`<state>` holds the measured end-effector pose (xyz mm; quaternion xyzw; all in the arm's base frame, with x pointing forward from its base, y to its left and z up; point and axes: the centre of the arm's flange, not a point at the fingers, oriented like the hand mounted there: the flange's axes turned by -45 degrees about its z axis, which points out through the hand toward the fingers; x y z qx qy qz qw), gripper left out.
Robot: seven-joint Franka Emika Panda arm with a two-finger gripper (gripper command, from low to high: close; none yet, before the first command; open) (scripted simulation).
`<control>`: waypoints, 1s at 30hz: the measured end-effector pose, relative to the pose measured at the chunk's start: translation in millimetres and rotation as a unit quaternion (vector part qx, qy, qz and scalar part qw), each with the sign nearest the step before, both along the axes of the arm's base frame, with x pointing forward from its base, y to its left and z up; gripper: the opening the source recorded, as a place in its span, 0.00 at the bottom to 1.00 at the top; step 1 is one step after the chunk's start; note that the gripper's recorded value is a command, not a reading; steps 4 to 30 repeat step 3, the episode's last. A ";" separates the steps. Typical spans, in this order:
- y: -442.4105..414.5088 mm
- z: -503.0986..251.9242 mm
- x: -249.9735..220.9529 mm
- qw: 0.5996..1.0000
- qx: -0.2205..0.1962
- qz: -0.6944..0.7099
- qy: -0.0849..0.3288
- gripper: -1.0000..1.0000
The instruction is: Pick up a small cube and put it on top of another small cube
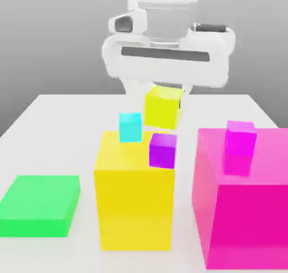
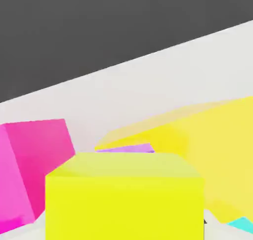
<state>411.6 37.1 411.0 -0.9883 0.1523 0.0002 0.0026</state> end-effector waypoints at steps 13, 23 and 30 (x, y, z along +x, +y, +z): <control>0.0 0.0 0.0 1.000 0.000 0.000 0.000 1.00; 0.0 0.0 0.0 1.000 0.000 0.000 0.000 1.00; 0.0 0.0 0.0 1.000 0.000 0.000 0.000 1.00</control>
